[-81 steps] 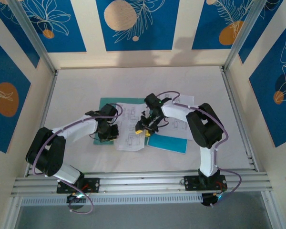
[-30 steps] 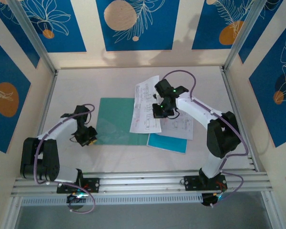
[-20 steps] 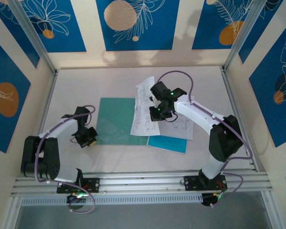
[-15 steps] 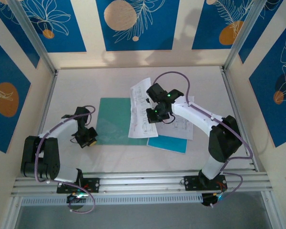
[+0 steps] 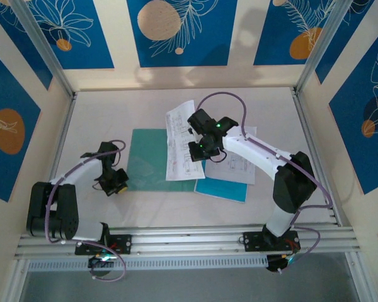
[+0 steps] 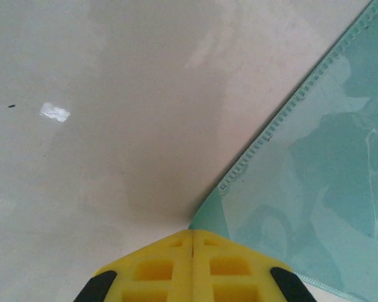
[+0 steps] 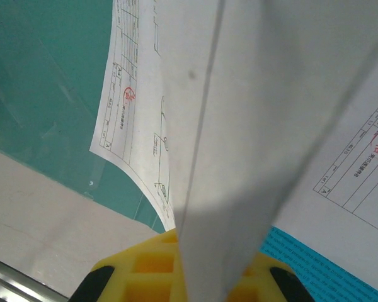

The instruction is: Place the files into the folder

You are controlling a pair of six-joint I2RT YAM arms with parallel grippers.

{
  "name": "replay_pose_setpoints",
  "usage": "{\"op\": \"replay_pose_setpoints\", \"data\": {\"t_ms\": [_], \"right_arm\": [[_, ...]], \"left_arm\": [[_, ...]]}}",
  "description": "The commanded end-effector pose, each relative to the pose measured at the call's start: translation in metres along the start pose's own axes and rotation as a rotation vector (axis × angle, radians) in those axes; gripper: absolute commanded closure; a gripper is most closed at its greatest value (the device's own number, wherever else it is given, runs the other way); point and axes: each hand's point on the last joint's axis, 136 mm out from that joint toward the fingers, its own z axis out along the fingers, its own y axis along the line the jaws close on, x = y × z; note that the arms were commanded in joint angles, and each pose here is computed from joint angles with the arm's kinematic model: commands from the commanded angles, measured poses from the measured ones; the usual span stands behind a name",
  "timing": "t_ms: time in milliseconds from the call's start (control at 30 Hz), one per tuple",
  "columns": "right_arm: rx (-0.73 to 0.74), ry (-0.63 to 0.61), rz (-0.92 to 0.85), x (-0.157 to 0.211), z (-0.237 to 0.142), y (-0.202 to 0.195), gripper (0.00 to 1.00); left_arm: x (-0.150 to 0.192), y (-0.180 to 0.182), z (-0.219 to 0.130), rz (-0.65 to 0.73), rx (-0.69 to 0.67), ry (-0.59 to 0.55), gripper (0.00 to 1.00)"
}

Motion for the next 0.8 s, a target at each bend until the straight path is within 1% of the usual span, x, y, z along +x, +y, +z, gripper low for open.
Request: {"op": "replay_pose_setpoints", "data": {"t_ms": [0,267,400,600,767], "right_arm": [[-0.013,0.005,-0.005,-0.002,-0.004,0.003,1.00],[0.043,-0.017,0.046,-0.005,-0.015,-0.021,1.00],[0.039,-0.022,0.020,-0.005,-0.021,-0.014,1.00],[0.044,-0.013,0.020,0.000,-0.020,-0.006,1.00],[0.016,-0.008,0.023,-0.001,-0.016,0.005,1.00]], "left_arm": [[0.003,0.005,-0.002,0.007,-0.007,0.009,1.00],[0.003,0.006,-0.004,0.010,-0.009,0.003,1.00],[0.003,0.006,-0.004,0.010,-0.007,0.002,1.00],[0.002,0.004,-0.004,0.009,-0.001,0.002,1.00],[0.004,0.004,-0.004,0.010,0.005,0.001,1.00]]}}
